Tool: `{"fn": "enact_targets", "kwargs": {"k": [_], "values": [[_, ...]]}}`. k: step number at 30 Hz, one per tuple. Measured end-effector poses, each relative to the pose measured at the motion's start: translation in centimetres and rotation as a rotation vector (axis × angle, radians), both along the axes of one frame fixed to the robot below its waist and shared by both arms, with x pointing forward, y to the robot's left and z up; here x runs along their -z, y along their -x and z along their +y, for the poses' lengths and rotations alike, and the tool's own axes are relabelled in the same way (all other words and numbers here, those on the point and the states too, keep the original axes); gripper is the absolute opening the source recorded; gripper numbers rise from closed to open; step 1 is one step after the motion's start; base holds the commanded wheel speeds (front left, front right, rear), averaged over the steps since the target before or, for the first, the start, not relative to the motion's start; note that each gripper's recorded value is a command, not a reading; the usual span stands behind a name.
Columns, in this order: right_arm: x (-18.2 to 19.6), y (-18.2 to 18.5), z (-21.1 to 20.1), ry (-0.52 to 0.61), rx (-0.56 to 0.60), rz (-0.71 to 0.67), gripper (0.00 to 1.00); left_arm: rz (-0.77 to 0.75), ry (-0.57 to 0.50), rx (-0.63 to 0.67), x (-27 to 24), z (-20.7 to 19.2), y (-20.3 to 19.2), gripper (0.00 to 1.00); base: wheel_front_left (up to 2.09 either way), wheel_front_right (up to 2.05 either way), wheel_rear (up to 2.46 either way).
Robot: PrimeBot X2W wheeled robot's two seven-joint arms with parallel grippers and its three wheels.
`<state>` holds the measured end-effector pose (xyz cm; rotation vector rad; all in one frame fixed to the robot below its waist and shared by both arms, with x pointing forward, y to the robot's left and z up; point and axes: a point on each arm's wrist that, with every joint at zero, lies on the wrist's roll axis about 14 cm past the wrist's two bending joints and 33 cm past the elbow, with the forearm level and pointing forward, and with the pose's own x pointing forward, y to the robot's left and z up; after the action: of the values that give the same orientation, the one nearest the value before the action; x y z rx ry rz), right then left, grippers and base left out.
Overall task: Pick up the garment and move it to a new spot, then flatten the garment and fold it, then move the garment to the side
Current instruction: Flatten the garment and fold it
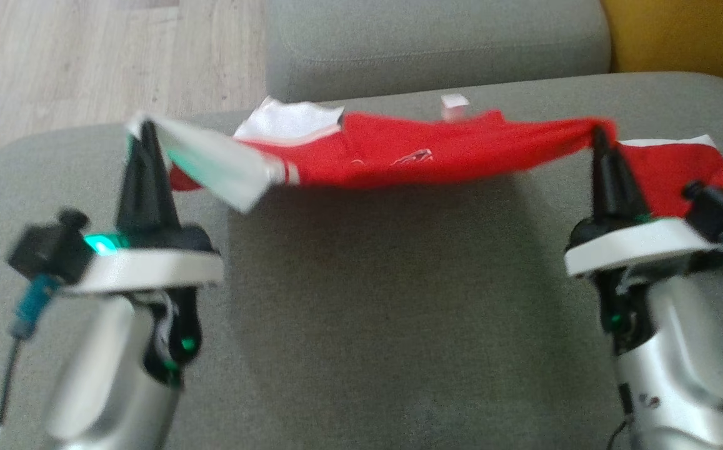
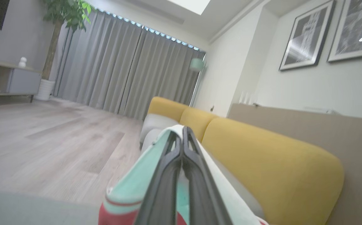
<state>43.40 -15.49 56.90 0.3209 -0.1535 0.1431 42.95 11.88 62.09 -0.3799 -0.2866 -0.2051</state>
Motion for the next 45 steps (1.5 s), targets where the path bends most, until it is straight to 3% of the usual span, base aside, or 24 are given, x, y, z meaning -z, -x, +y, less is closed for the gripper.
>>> {"fn": "enact_targets", "kwargs": {"k": [10, 17, 20, 25, 27, 33, 39, 45], "values": [[-12.4, 1.9, -1.1, 0.123, 0.032, -0.277, 0.00, -0.342, 0.112, 0.035, -13.5, 0.0, 2.4, 0.00, 0.00, 0.00, 0.00], [-17.3, 4.5, -1.4, 0.196, 0.055, -0.361, 0.00, -0.482, 0.193, 0.089, -18.7, -0.1, 6.6, 0.00, 0.00, 0.00, 0.00], [-17.5, 4.8, -2.3, 0.215, 0.085, -0.336, 0.00, -0.477, 0.229, 0.106, -19.5, 0.4, 6.7, 0.00, 0.00, 0.00, 0.00], [-15.5, 2.1, -2.9, 0.178, 0.068, -0.236, 0.00, -0.352, 0.164, 0.114, -17.6, 0.2, 1.6, 0.00, 0.00, 0.00, 0.00], [-14.1, -0.4, -3.2, 0.108, 0.037, -0.173, 0.00, -0.278, 0.140, 0.120, -16.1, 0.3, -1.8, 0.00, 0.00, 0.00, 0.00], [-12.0, -9.6, -1.7, 0.133, 0.010, -0.084, 0.00, -0.086, 0.042, 0.042, -10.9, 3.0, -12.8, 0.00, 0.00, 0.00, 0.00], [-13.0, -17.5, -1.3, 0.205, 0.041, -0.148, 0.00, -0.148, -0.017, -0.031, -12.4, 4.7, -19.5, 0.00, 0.00, 0.00, 0.00], [-13.4, -20.6, -0.9, 0.268, 0.067, -0.240, 0.00, -0.216, -0.060, -0.056, -13.4, 5.2, -21.6, 0.00, 0.00, 0.00, 0.00]]}}
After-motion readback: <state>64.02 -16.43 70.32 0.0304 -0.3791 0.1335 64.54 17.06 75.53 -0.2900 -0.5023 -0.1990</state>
